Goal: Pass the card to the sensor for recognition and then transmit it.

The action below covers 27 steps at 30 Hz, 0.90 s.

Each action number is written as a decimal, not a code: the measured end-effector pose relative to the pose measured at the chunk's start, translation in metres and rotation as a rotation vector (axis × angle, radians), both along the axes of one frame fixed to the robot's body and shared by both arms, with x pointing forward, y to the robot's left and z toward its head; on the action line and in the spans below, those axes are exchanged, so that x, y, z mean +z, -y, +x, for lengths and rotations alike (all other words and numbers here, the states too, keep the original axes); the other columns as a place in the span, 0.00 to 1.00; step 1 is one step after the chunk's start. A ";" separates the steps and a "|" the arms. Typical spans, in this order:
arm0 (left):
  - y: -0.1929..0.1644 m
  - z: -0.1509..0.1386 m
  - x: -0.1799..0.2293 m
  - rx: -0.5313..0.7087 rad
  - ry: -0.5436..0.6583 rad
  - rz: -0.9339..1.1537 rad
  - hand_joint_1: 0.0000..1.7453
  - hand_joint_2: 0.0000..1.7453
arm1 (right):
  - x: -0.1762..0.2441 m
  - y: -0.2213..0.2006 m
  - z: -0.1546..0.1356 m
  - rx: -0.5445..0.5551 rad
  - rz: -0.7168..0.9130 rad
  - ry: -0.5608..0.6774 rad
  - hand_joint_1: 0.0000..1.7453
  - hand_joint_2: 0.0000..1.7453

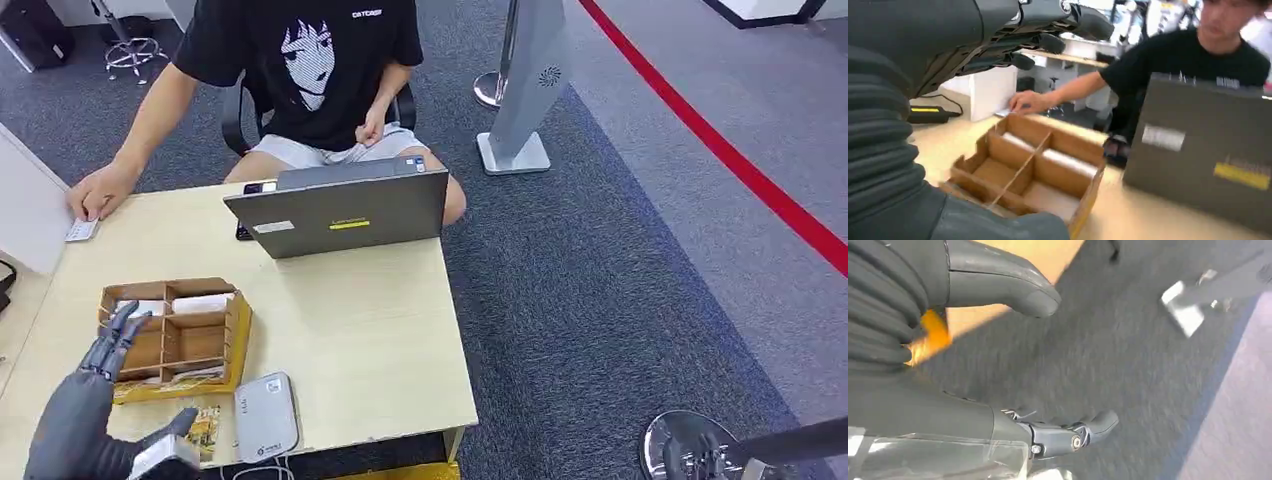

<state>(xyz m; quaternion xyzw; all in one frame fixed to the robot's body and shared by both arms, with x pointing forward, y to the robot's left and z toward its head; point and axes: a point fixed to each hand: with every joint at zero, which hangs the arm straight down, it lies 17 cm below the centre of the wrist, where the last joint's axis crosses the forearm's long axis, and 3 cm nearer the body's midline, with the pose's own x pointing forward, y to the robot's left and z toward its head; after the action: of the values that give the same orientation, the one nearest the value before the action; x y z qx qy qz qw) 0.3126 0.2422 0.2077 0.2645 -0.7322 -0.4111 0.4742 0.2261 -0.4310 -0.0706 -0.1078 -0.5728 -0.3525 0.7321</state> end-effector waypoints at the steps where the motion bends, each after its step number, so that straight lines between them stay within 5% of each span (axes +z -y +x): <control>1: -0.007 -0.009 -0.013 -0.013 -0.028 0.054 0.00 1.00 | -0.004 -0.002 -0.003 0.008 0.010 -0.003 0.00 1.00; 6: -0.037 -0.050 -0.069 -0.044 -0.230 0.203 0.00 1.00 | -0.021 -0.011 -0.011 0.039 0.075 -0.017 0.00 1.00; 10: -0.049 -0.062 -0.085 -0.087 -0.253 0.367 0.00 1.00 | -0.029 -0.013 -0.011 0.034 0.100 -0.028 0.00 1.00; 19: -0.043 -0.053 -0.096 -0.118 -0.118 0.640 0.00 1.00 | -0.038 -0.013 -0.017 0.002 0.127 -0.031 0.00 1.00; 27: -0.037 -0.014 -0.098 -0.026 0.068 0.775 0.00 1.00 | -0.039 -0.018 -0.013 -0.005 0.126 -0.027 0.00 1.00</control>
<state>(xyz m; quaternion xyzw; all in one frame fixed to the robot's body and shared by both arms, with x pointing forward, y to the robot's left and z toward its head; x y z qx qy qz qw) 0.2991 0.2794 0.1094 0.4283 -0.5413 -0.6540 0.3096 0.2128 -0.4134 -0.1099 -0.0677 -0.5394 -0.3884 0.7441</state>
